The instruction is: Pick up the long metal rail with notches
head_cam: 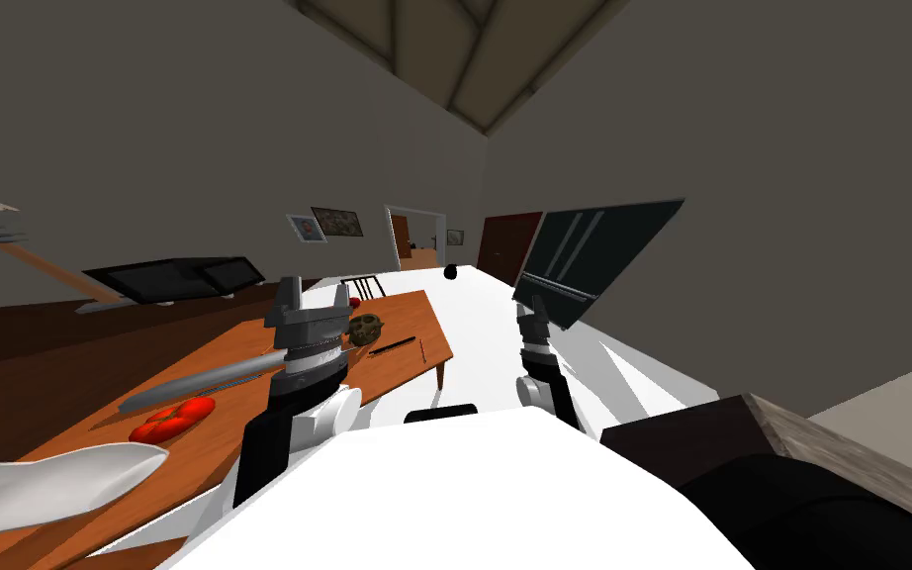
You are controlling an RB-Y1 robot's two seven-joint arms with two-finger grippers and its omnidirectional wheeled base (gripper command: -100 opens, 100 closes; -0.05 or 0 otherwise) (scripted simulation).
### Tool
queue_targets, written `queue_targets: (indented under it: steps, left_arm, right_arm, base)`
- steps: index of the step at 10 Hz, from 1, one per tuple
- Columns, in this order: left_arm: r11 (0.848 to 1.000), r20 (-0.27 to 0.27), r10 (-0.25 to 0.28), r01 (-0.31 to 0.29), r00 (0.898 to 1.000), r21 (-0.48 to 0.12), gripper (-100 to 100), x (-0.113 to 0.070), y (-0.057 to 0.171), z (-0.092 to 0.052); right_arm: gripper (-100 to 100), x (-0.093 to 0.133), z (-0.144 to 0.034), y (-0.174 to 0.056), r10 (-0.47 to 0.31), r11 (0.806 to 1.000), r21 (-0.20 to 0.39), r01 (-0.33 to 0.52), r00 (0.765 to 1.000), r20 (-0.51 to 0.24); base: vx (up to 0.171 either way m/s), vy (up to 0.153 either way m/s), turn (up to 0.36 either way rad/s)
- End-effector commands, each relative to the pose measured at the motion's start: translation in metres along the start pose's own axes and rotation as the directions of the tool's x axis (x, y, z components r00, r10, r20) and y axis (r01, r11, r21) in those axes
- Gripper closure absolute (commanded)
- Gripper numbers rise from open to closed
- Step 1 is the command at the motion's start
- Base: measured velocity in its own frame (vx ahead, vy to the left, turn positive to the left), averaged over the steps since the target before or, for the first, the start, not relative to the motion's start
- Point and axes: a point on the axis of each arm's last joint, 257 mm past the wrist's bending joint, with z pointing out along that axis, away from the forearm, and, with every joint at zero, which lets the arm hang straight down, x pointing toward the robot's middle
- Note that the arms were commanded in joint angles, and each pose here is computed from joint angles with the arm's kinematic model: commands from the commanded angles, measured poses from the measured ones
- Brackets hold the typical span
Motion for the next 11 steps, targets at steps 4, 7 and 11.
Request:
queue_targets:
  steps: [4, 7, 11]
  left_arm:
    - [0.977, -0.039, -0.101, 0.092, 0.994, -0.191, -100, 0.009, 0.064, -0.016]
    - [0.945, -0.047, -0.152, 0.131, 0.987, -0.301, -100, 0.013, 0.101, -0.030]
    - [0.853, -0.039, -0.225, 0.178, 0.974, -0.490, -100, 0.013, 0.165, -0.062]
  right_arm:
    - [0, 0.000, 0.000, 0.000, 0.000, 1.000, 0.000, 0.000, 1.000, 0.000]
    - [0, 0.000, 0.000, 0.000, 0.000, 1.000, 0.000, 0.000, 1.000, 0.000]
    - [0, 0.000, 0.000, 0.000, 0.000, 1.000, 0.000, 0.000, 1.000, 0.000]
  base:
    - [-0.060, 0.033, -0.130]
    - [-0.051, 0.036, -0.102]
    - [-0.042, 0.050, -0.165]
